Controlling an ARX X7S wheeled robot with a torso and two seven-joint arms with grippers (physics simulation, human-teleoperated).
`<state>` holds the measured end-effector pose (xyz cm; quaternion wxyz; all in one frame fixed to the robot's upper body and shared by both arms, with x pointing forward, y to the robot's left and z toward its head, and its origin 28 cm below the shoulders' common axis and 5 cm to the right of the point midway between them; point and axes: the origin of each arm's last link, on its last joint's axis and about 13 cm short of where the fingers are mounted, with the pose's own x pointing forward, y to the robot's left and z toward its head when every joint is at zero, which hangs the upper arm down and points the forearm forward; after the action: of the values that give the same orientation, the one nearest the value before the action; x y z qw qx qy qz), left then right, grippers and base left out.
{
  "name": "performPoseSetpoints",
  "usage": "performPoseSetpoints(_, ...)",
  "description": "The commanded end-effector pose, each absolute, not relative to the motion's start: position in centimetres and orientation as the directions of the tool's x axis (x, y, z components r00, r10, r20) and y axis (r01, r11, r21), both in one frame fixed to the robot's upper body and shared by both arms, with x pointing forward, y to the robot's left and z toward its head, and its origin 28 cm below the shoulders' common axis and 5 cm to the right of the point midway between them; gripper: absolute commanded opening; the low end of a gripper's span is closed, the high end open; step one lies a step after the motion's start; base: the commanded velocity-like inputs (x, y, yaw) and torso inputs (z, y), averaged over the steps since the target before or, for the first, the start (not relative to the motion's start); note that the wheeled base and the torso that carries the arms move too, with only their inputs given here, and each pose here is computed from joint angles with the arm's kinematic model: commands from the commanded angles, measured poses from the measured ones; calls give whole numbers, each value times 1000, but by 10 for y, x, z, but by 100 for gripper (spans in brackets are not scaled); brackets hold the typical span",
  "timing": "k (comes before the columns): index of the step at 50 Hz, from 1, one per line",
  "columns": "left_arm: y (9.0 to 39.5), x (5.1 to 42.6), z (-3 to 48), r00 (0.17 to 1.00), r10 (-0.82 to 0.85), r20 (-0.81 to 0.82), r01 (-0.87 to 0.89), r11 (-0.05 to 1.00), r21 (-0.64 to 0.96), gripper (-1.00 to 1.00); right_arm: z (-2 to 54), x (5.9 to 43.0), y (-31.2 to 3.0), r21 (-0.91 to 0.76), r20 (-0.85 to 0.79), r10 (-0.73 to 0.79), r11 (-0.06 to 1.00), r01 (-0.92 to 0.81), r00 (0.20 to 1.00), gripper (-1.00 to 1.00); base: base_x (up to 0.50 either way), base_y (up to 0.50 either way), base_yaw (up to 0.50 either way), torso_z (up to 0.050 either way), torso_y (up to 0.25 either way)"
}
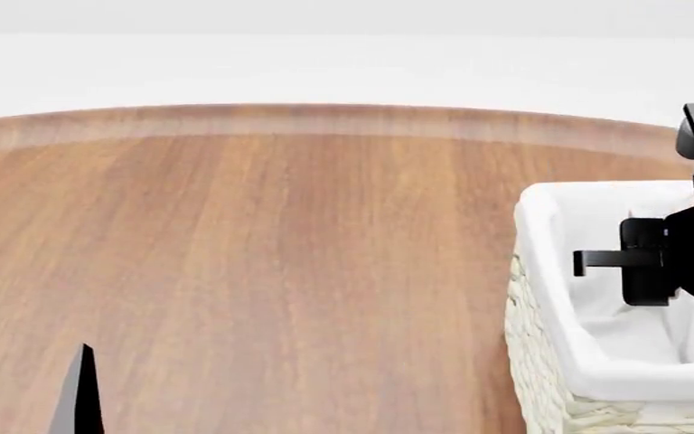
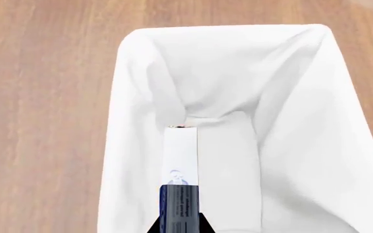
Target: Pick up the cream cheese box, and put it in the basket.
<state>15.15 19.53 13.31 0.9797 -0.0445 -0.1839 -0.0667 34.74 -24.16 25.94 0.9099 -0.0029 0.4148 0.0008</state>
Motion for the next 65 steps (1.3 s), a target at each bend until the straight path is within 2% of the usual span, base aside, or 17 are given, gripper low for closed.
performPoseSetpoints(1,196,152,132,924,-114,366,147,987,-63,100,258,349,-240,-5,-749,17,1000,-31,663,-100,0,0,0,0,0)
performPoseSetpoints(22,194,152,131,923,-119,365,151,987,-60,100,249,350,-242,-24,-751,11,999,-43,660,-100,0,0,0,1,0)
performPoseSetpoints(23,195,152,131,924,-119,365,151,987,-61,100,249,350,-243,-30,-750,5,999,-41,661,100,0,0,0,0,0)
performPoseSetpoints(44,195,151,133,923,-117,366,150,987,-61,100,249,350,-244,-44,-744,-7,998,-39,668,100,0,0,0,0,0)
performPoseSetpoints(50,195,151,134,923,-118,367,150,987,-61,100,269,360,-241,-66,-628,-39,998,-4,777,100,0,0,0,0,0)
performPoseSetpoints(53,195,151,134,923,-117,366,149,987,-61,100,272,363,-241,-183,-588,-137,982,34,797,100,0,0,0,0,0)
performPoseSetpoints(55,195,151,134,923,-118,367,150,987,-60,100,279,366,-238,-123,-531,-105,991,46,841,100,0,0,0,0,0)
performPoseSetpoints(59,195,151,134,923,-117,367,149,987,-61,100,283,364,-234,-158,-471,-114,987,43,875,100,0,0,0,0,0)
performPoseSetpoints(65,194,151,133,923,-117,367,150,987,-61,100,283,359,-228,-87,-309,-121,991,99,943,100,0,0,0,0,0)
